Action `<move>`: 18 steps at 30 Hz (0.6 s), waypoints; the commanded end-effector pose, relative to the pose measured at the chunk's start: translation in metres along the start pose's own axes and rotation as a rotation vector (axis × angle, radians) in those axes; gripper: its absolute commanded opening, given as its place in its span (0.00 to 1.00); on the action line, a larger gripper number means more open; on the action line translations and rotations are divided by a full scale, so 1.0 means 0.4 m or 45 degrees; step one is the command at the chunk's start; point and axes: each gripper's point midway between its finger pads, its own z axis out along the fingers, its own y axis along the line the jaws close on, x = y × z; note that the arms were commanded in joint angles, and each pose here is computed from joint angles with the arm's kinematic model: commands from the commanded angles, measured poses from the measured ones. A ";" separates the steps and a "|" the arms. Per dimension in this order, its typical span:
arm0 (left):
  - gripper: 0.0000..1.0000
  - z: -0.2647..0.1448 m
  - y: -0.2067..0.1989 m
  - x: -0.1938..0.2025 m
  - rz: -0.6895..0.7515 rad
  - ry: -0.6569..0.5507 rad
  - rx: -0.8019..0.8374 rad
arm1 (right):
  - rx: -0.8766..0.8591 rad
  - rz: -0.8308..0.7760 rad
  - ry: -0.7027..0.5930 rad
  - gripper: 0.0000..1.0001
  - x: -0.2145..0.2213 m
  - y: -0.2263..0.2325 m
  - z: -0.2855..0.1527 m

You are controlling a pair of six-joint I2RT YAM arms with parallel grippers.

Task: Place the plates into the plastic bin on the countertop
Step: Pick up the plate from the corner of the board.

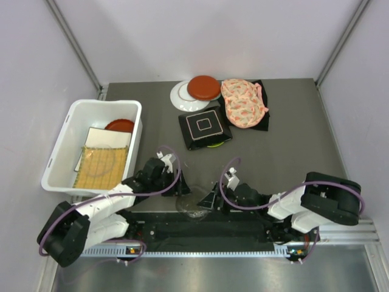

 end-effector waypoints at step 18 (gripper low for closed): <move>0.75 -0.022 -0.068 -0.078 -0.010 -0.126 0.058 | -0.023 -0.332 -0.261 0.39 -0.147 0.188 0.012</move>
